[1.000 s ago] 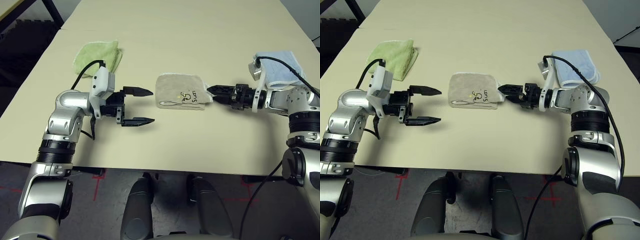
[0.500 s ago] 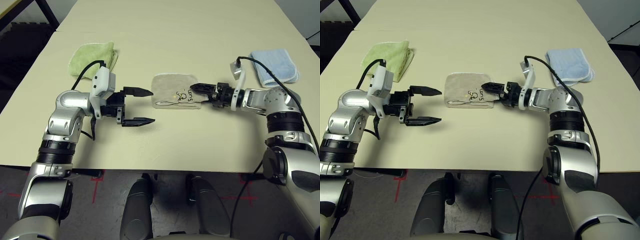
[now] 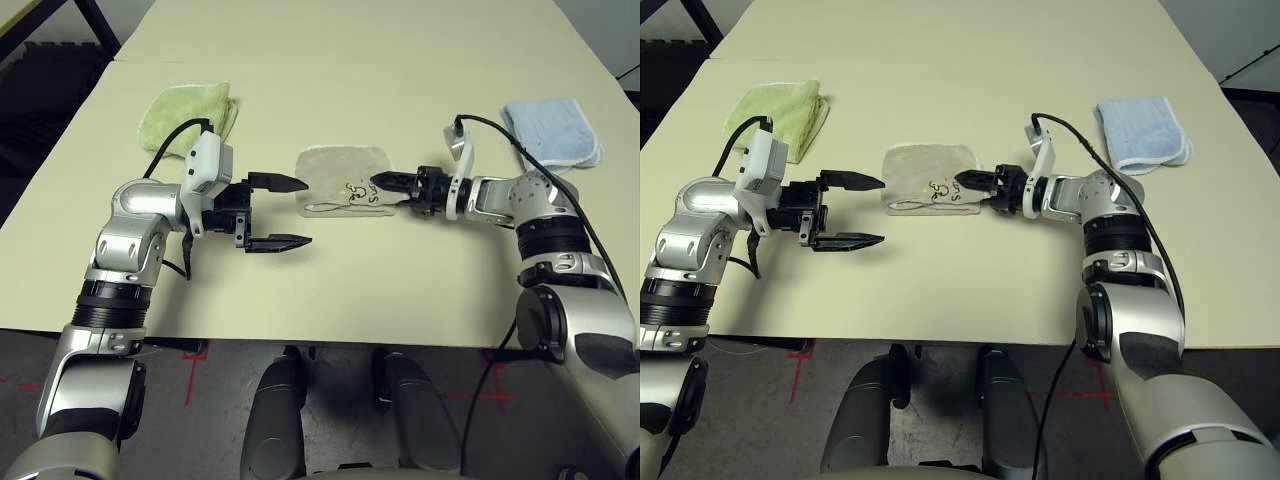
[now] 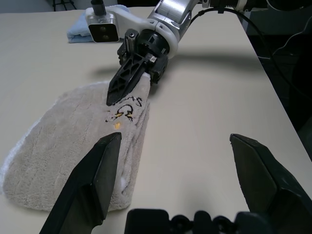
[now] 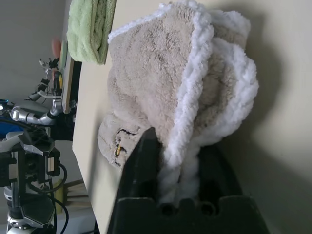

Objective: Fold the towel and set it aside.

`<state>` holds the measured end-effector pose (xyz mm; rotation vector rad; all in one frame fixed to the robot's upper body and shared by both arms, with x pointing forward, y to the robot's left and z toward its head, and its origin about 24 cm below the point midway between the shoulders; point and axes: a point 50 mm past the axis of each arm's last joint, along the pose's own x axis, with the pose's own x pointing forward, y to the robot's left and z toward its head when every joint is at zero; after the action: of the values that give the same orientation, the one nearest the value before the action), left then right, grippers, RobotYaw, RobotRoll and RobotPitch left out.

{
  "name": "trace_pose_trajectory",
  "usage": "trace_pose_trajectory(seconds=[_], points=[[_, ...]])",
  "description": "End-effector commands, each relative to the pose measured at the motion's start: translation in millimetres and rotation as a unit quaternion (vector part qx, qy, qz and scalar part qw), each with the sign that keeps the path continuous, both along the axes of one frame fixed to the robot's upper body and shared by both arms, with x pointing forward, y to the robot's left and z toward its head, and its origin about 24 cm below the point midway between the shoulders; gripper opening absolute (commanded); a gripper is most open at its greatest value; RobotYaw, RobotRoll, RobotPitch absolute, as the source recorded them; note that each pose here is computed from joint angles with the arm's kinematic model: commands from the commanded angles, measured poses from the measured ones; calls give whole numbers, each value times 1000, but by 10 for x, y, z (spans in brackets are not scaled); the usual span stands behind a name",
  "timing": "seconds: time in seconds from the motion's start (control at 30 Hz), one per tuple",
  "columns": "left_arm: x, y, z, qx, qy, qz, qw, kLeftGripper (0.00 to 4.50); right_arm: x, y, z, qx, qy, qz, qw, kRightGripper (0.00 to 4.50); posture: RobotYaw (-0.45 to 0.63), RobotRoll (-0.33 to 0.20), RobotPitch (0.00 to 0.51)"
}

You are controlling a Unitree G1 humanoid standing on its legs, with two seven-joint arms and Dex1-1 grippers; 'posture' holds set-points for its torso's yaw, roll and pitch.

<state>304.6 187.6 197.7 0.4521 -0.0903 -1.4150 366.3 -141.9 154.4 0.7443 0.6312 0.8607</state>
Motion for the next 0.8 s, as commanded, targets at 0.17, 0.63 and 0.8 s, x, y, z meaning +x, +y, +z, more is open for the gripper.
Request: trace_pose_trajectory(seconds=[0.17, 0.63, 0.8], points=[[-25, -42, -55, 12, 7, -14, 1000, 4500, -76, -148, 25, 17, -1, -5, 1000, 48, -31, 0, 208], [83, 21, -95, -23, 9, 47, 999, 4500, 259, -604, 545, 126, -239, -303, 914, 48, -90, 0, 193], [242, 126, -62, -65, 2, 115, 991, 4500, 400, -860, 660, 137, -262, -447, 845, 48, -115, 0, 197]])
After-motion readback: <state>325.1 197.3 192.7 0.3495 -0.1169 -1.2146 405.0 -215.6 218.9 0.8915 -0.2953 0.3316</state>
